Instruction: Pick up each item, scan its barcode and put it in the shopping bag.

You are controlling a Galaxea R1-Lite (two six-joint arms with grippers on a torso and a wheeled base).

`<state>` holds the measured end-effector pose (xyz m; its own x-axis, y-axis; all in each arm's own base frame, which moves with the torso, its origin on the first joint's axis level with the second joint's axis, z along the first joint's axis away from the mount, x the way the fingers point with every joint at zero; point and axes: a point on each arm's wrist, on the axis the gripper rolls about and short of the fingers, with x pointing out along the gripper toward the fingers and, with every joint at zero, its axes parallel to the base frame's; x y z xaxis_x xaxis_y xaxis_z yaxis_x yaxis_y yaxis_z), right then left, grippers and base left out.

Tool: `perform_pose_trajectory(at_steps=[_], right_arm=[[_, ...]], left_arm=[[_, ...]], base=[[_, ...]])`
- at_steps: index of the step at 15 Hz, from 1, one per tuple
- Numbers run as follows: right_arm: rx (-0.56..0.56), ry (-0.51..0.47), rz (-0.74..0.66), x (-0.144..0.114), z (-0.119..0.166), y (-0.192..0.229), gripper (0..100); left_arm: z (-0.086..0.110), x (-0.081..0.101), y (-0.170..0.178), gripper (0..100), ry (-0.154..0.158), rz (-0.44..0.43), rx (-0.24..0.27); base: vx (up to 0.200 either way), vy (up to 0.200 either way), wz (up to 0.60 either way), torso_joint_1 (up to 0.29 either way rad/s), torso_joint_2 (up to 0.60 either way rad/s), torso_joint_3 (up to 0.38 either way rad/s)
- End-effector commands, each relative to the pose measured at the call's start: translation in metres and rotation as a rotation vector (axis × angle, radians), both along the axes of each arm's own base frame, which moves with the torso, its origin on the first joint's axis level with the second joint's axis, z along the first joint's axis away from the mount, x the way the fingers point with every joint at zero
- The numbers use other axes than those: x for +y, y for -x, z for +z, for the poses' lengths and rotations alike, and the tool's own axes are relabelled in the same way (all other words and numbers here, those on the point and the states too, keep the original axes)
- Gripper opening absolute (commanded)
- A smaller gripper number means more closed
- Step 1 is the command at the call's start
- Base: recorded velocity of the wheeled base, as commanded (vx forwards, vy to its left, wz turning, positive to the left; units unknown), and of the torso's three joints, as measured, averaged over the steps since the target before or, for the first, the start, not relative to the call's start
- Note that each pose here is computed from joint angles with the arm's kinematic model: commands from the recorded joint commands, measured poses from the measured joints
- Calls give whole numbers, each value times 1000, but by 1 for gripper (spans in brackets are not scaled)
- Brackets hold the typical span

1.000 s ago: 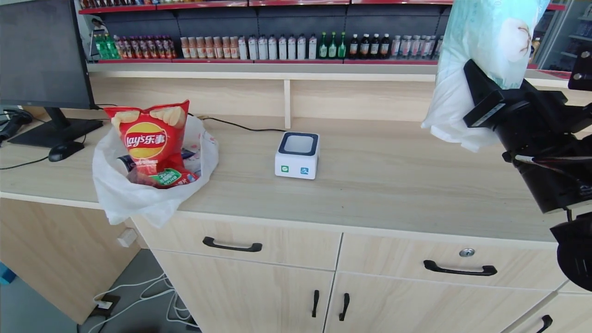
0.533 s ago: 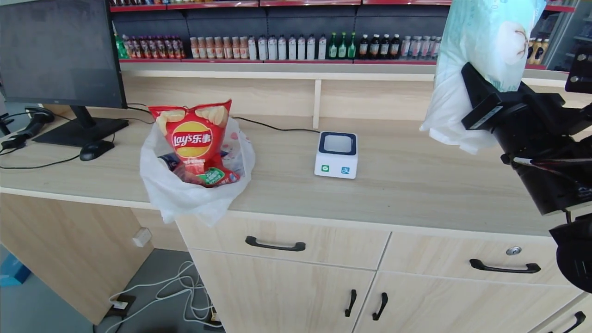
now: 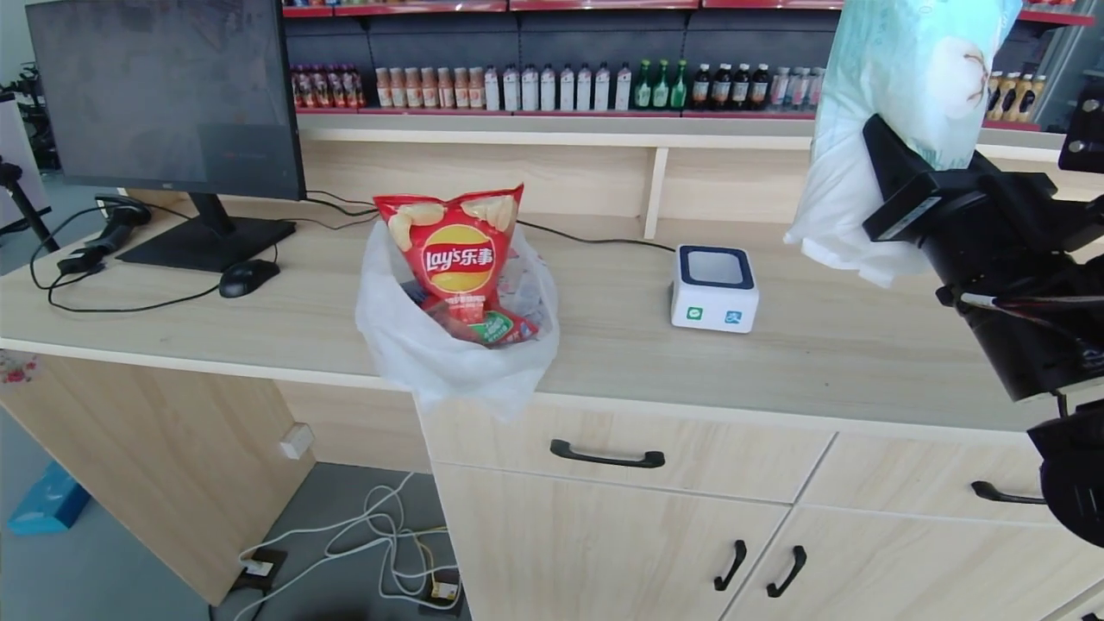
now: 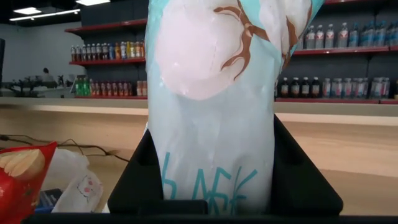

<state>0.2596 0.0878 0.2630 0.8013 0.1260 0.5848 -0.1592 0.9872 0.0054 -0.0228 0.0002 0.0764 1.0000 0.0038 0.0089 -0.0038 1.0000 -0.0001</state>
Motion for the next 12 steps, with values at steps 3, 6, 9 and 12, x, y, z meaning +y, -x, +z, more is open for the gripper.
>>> perform_pose_trajectory(at_steps=[3,6,9,12], right_arm=[[13,7,14,4,-4,2,0],[36,23,42,13,-10,5,0],[49,30,41,13,-13,5,0],[88,44,46,13,-24,8,0]], left_arm=[[0,0,0,0,0,1,0],[0,0,0,0,0,1,0],[0,0,0,0,2,1,0],[0,0,0,0,2,1,0]], base=[[0,0,0,0,0,0],[133,0,0,3,3,2],[200,0,0,-7,4,12],[200,0,0,12,2,1]])
